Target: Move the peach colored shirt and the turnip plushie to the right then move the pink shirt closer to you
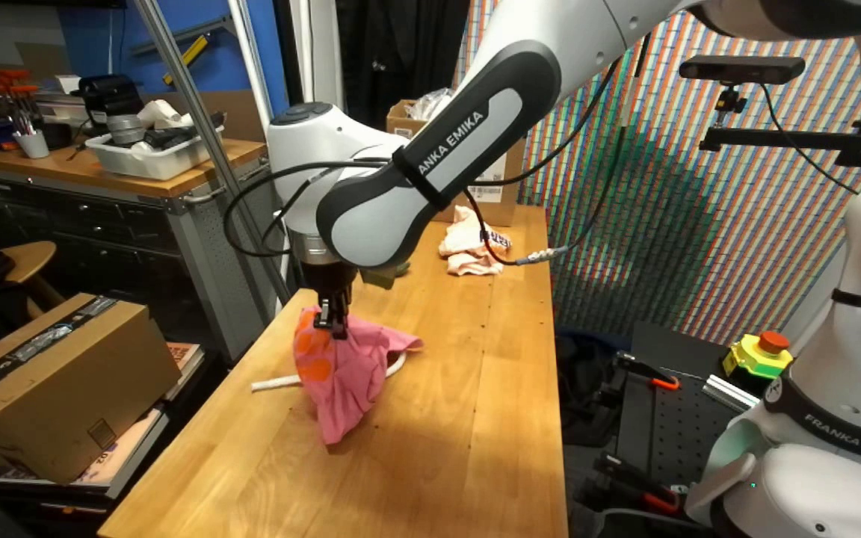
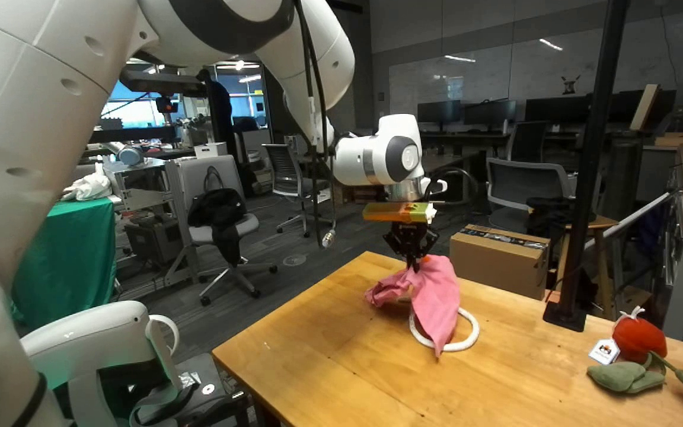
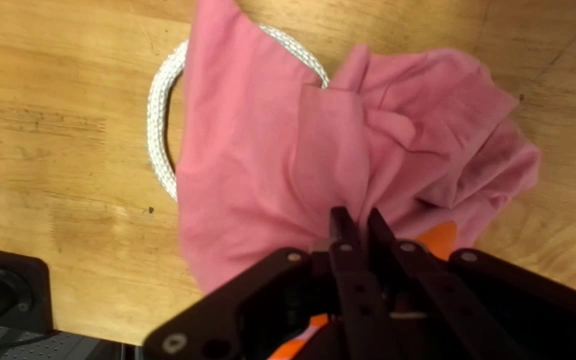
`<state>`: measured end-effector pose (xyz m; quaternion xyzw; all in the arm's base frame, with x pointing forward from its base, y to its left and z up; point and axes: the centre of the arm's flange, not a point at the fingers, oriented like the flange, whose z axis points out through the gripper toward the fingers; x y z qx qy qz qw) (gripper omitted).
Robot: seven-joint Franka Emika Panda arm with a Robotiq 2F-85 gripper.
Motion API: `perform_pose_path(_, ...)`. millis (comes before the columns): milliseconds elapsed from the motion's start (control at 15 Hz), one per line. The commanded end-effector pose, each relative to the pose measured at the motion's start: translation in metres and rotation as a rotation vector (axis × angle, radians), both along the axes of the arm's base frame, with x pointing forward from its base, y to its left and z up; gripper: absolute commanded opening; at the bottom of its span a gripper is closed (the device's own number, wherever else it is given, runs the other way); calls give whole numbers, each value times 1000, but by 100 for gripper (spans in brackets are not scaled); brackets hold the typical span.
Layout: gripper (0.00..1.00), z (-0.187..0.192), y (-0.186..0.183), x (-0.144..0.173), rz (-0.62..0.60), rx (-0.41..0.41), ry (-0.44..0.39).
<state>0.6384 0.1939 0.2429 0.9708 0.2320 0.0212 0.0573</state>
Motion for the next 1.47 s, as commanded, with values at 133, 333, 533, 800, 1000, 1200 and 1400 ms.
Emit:
perform_pose_path(133,3,52,-10,-33,-11,-59,94)
perform_pose_path(333,3,64,-21,-52,-24,-77,149)
perform_pose_path(533,3,69,-38,-75,-35,-71,218)
perform_pose_path(800,3,67,-56,-98,-61,-61,259)
perform_pose_path(1000,3,58,-73,-116,-93,-62,264)
perform_pose_path(1200,3,51,-90,-132,-124,-56,275)
perform_pose_path(1400,3,43,-105,-140,-149,-57,268)
